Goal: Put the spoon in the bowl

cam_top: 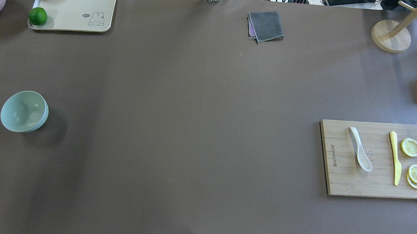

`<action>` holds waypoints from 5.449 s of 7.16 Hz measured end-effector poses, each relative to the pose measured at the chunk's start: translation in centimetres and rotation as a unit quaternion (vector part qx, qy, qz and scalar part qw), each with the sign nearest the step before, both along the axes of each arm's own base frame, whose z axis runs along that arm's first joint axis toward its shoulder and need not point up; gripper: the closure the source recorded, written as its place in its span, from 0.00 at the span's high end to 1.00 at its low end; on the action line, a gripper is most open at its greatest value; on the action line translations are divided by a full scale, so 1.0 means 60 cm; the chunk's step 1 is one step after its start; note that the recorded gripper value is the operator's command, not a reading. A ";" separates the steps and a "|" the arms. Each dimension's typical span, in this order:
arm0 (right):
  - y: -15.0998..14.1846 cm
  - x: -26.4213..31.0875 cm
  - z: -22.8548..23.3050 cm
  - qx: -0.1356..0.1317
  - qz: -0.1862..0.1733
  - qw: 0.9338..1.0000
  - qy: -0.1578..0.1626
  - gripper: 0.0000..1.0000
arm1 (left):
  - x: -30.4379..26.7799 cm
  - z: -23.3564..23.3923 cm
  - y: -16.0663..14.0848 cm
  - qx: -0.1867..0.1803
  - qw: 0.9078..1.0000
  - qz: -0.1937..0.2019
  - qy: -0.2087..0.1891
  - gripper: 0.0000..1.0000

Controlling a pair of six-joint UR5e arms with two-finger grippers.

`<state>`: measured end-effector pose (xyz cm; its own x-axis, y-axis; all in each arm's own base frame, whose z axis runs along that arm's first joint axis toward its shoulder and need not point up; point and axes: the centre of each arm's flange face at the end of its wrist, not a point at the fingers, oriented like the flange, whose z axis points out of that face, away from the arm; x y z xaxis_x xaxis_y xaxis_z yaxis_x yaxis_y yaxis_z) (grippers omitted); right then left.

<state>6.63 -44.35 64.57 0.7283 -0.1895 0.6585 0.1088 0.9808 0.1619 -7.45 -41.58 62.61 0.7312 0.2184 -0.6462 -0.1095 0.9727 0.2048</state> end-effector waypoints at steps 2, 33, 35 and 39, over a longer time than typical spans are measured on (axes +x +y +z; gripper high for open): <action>0.004 0.000 0.003 -0.001 -0.001 1.000 0.000 1.00 | 0.000 -0.006 0.001 0.005 1.000 0.000 0.001 0.98; 0.012 -0.172 -0.126 -0.019 0.009 0.998 -0.066 1.00 | 0.467 -0.019 -0.057 -0.059 0.993 -0.041 0.096 0.00; 0.011 -0.175 -0.129 -0.021 0.010 0.998 -0.067 1.00 | 0.469 -0.050 -0.057 -0.047 0.992 -0.038 0.109 0.00; -0.001 -0.265 -0.172 -0.045 0.003 0.997 -0.066 0.99 | 0.534 -0.264 -0.105 -0.067 0.985 -0.068 0.141 0.00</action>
<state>-9.26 -44.38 54.27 0.6357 -0.1202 0.7625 0.0861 0.9927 0.0847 24.58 -47.86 46.80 0.5348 0.0295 -0.8445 0.0670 0.9948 0.0772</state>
